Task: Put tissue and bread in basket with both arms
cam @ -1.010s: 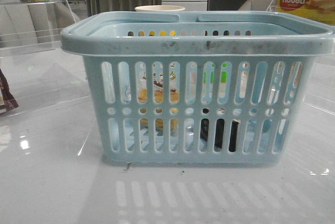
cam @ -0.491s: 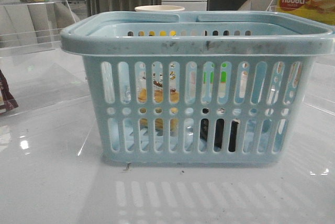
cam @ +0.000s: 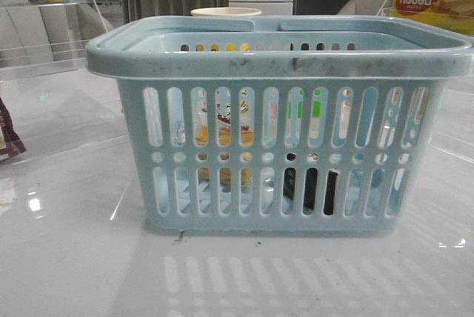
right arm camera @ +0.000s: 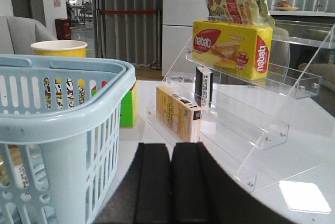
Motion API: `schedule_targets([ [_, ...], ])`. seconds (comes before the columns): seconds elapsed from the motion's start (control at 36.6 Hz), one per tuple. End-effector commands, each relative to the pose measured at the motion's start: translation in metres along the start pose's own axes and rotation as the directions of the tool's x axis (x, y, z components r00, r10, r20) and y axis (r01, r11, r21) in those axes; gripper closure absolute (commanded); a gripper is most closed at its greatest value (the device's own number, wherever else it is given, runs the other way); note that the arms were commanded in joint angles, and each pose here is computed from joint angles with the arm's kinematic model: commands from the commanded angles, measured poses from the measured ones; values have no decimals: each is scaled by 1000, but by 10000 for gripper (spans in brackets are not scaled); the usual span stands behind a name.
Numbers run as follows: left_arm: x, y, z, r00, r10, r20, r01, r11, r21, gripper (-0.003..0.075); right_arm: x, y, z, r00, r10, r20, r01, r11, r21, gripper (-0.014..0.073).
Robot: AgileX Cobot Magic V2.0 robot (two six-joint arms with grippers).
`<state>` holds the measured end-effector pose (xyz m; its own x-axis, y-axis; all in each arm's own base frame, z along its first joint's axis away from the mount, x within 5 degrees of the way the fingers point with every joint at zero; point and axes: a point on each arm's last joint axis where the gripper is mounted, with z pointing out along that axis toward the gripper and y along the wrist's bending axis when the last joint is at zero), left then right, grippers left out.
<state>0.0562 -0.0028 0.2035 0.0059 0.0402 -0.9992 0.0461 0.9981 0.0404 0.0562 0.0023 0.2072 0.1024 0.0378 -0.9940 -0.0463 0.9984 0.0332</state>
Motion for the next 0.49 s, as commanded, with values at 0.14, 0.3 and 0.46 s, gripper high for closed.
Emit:
schedule_targets([
  [0.14,-10,1,-2,994,-7,112,8,1000,-11,629,-8,0,-2,995,-34,91,33,999,9,541],
  [0.3,-10,1,-2,994,-7,112,8,1000,-11,629,-8,0,-2,995,-34,92,33,999,9,541],
  [0.46,-10,1,-2,994,-7,112,8,1000,-11,629,-8,0,-2,995,-34,92,33,999,9,541],
])
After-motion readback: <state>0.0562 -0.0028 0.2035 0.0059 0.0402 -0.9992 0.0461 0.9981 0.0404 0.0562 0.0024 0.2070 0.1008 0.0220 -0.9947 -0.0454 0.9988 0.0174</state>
